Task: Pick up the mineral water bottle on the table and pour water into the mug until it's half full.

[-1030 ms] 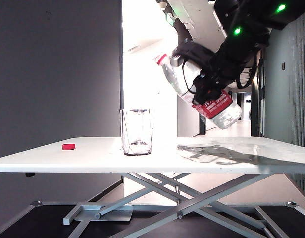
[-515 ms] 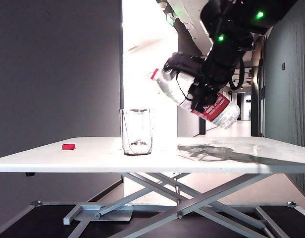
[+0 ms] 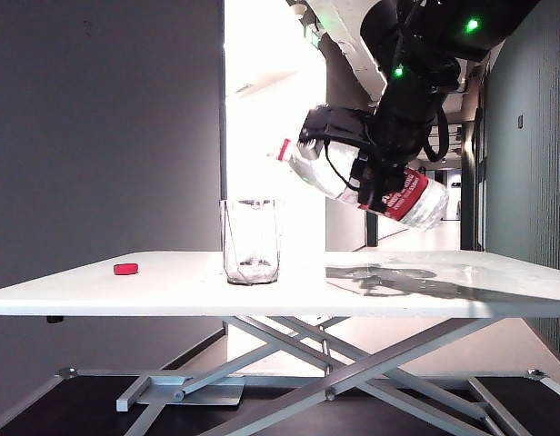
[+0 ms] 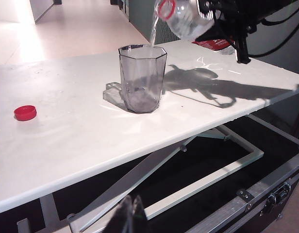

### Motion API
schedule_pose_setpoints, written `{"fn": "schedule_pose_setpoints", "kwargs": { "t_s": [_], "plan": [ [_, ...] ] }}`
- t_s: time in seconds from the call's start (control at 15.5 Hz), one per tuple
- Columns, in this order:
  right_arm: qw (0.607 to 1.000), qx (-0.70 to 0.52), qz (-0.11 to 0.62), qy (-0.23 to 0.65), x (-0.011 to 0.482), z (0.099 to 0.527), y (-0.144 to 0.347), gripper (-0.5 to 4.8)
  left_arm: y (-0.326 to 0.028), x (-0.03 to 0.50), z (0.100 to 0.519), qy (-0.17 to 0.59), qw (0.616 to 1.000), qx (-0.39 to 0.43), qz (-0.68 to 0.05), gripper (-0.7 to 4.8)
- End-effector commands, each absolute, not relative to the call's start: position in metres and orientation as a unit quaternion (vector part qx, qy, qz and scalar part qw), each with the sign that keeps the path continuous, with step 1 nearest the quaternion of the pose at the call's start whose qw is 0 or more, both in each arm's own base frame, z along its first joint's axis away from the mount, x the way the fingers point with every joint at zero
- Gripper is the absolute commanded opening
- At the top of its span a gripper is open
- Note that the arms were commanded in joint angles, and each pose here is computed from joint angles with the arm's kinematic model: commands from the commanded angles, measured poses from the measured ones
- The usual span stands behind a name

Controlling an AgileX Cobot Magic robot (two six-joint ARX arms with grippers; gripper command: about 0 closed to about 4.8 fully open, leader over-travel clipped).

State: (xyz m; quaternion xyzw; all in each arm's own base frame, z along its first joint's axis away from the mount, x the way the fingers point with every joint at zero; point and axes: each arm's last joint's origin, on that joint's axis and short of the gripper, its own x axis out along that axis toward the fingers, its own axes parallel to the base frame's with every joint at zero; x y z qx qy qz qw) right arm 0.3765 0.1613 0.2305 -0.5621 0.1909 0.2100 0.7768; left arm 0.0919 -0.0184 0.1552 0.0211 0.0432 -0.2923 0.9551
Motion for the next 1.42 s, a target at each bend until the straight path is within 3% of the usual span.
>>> {"fn": "schedule_pose_setpoints", "kwargs": {
  "t_s": [0.06,0.77,1.03,1.42],
  "plan": [
    [0.775,-0.582,0.183,0.165,0.378,0.244,0.163,-0.05,-0.019,0.092,0.156,0.040,0.954,0.022,-0.295,-0.05],
    [0.713,-0.664,0.134,0.181,0.380,0.248,0.159,-0.05,-0.019,0.092,0.156,0.044,0.954,0.021,-0.295,-0.05],
    [0.722,-0.660,0.126,0.166,0.383,0.261,0.161,-0.05,-0.019,0.091,0.154,0.054,0.954,0.018,-0.295,-0.05],
    [0.677,-0.708,0.132,0.153,0.382,0.263,0.167,-0.05,-0.019,0.091,0.154,0.054,0.954,0.018,-0.295,-0.05]
  ]
}}
